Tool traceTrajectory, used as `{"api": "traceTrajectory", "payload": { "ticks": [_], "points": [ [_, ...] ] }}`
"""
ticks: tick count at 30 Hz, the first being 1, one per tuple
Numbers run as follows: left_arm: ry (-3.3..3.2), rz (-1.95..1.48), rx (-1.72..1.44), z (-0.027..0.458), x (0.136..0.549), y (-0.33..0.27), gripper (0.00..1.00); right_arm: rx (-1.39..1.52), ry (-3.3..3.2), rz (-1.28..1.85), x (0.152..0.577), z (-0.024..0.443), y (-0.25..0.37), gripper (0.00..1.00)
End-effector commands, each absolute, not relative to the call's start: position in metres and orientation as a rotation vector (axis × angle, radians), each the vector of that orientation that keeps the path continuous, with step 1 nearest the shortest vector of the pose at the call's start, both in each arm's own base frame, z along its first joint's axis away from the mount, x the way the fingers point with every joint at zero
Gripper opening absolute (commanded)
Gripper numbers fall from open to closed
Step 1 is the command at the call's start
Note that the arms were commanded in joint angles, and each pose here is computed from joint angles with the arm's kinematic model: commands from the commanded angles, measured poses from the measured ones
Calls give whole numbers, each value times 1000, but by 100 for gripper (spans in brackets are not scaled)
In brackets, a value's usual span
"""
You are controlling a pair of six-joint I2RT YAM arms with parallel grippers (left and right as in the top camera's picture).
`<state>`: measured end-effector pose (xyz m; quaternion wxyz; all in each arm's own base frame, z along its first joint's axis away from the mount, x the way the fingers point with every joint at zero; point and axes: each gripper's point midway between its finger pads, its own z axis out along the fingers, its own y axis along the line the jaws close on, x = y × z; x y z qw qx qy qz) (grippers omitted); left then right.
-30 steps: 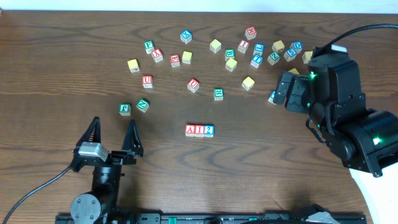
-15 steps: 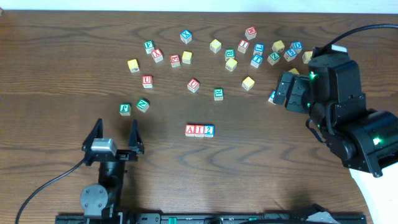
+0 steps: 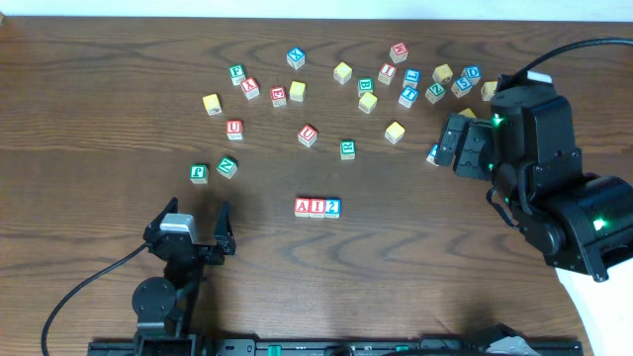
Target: Spell out AI2
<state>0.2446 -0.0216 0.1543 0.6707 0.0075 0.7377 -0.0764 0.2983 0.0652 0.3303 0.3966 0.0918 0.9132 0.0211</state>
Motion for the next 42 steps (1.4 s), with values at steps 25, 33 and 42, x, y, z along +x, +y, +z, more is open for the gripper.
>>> {"api": "traceTrajectory", "payload": {
  "ticks": [25, 33, 42],
  "points": [
    [1739, -197, 127, 134, 242, -35, 89, 227, 2297, 47, 298, 336, 64, 99],
    [1756, -198, 125, 130, 242, -35, 89, 226, 2297, 47, 298, 336, 64, 99],
    [1756, -198, 125, 130, 242, -35, 89, 227, 2297, 47, 298, 336, 64, 99]
  ]
}}
